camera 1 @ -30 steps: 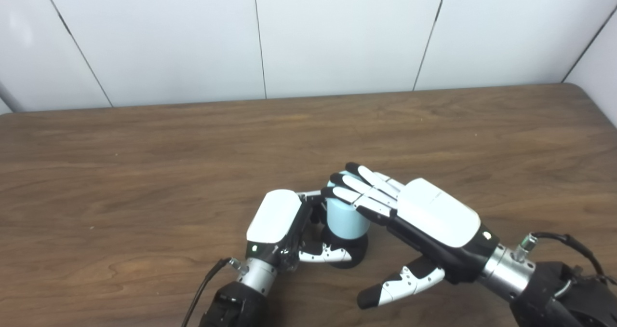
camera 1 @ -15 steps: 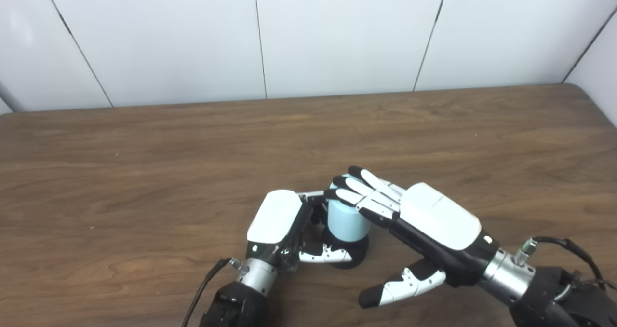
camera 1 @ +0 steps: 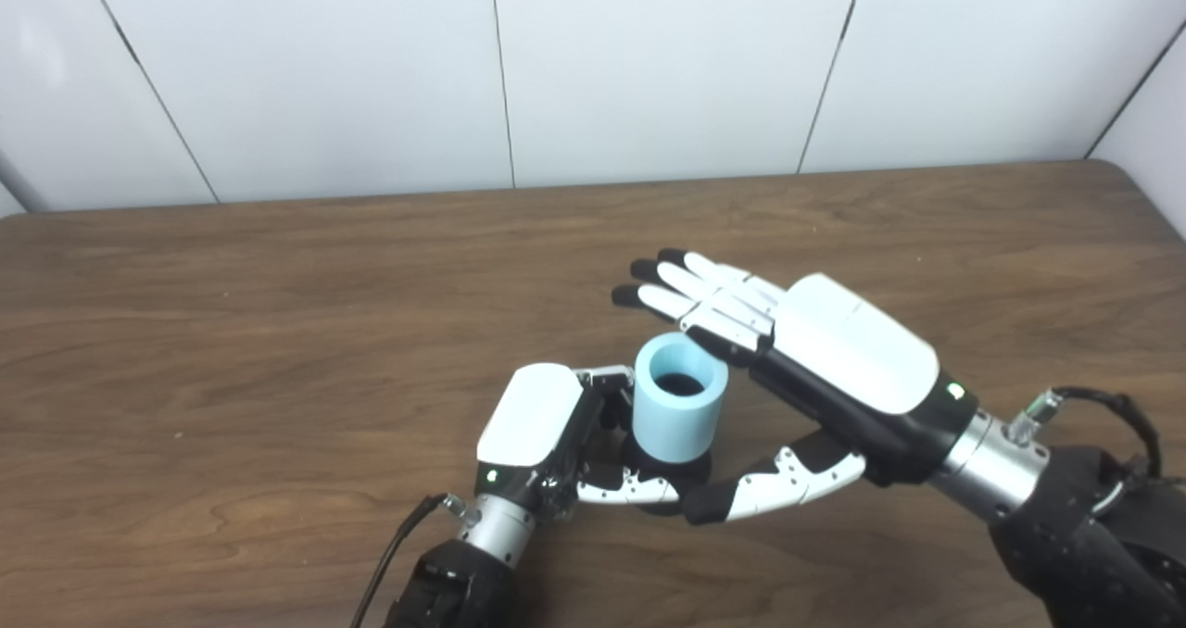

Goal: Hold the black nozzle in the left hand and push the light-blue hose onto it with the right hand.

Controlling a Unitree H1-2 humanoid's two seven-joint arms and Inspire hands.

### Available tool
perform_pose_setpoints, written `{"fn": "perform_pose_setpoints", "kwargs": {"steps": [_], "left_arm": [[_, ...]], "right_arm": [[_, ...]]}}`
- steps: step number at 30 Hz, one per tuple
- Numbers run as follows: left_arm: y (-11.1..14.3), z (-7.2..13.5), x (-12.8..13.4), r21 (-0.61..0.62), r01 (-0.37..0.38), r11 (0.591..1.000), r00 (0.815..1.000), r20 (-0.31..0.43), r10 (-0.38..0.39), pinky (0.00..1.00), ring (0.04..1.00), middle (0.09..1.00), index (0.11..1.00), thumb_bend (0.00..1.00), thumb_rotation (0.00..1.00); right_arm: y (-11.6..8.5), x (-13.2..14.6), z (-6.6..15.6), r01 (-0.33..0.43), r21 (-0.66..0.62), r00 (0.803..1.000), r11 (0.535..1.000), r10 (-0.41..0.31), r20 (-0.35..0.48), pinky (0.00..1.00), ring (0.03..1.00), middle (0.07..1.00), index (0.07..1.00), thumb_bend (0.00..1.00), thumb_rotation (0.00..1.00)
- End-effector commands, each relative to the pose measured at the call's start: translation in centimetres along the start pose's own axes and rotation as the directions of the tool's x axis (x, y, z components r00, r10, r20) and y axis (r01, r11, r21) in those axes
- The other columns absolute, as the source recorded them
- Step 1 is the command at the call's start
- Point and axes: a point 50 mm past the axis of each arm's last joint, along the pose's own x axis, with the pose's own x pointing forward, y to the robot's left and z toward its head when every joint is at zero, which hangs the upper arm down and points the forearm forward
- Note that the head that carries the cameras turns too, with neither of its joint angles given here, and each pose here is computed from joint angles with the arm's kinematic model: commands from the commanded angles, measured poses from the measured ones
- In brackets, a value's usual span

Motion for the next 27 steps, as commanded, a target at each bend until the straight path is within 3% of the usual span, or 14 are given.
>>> {"fn": "perform_pose_setpoints", "kwargs": {"steps": [1,9,11,12,14,17,22,27], "left_arm": [[-0.7,-0.7,-0.4,0.022,0.060,0.998,0.998,-0.039,-0.059,0.45,0.470,0.453,0.500,0.50,0.00],[-0.4,-0.6,-0.4,0.049,0.039,0.998,0.999,-0.027,-0.038,0.48,0.474,0.470,0.510,0.50,0.00],[-0.3,-0.6,-0.4,0.096,0.034,0.995,0.999,-0.006,-0.034,0.55,0.577,0.486,0.502,0.52,0.00],[-0.1,-0.6,-0.4,0.123,0.037,0.992,0.999,0.001,-0.038,0.60,0.620,0.574,0.499,0.52,0.04],[0.3,-0.6,-0.3,0.164,0.041,0.986,0.999,0.013,-0.043,0.72,0.714,0.702,0.665,0.75,0.25],[1.0,-0.6,-0.1,0.221,0.044,0.974,0.998,0.026,-0.051,0.84,0.796,0.789,0.770,0.84,0.41],[2.3,-0.6,0.3,0.283,0.026,0.959,0.999,0.034,-0.037,0.91,0.847,0.837,0.843,0.94,0.57],[4.4,-0.6,0.6,0.301,0.004,0.953,1.000,0.022,-0.010,0.92,0.873,0.870,0.865,1.00,0.59]], "right_arm": [[-1.2,-0.2,0.5,0.046,-0.034,0.998,0.998,-0.045,0.037,0.93,0.982,0.972,0.945,0.60,1.00],[-0.7,-0.6,0.4,0.044,0.004,0.999,0.999,-0.044,0.000,0.89,0.980,0.964,0.942,0.58,1.00],[-0.4,-0.7,0.4,0.033,0.013,0.999,0.999,-0.033,-0.012,0.89,0.983,0.964,0.948,0.59,1.00],[-0.4,-0.7,0.3,0.030,0.016,0.999,0.999,-0.030,-0.017,0.89,0.983,0.965,0.951,0.58,1.00],[-0.3,-0.8,0.3,0.024,0.023,0.999,0.999,-0.024,-0.026,0.89,0.985,0.966,0.953,0.59,1.00],[-0.2,-0.8,0.2,0.021,0.026,0.999,0.999,-0.020,-0.032,0.89,0.988,0.971,0.954,0.58,1.00],[0.3,-0.9,0.1,0.012,0.035,0.999,0.999,-0.011,-0.041,0.89,0.982,0.964,0.956,0.59,1.00],[0.6,-0.9,-0.1,0.003,0.046,0.999,0.999,0.000,-0.053,0.91,0.991,0.967,0.960,0.59,1.00]]}}
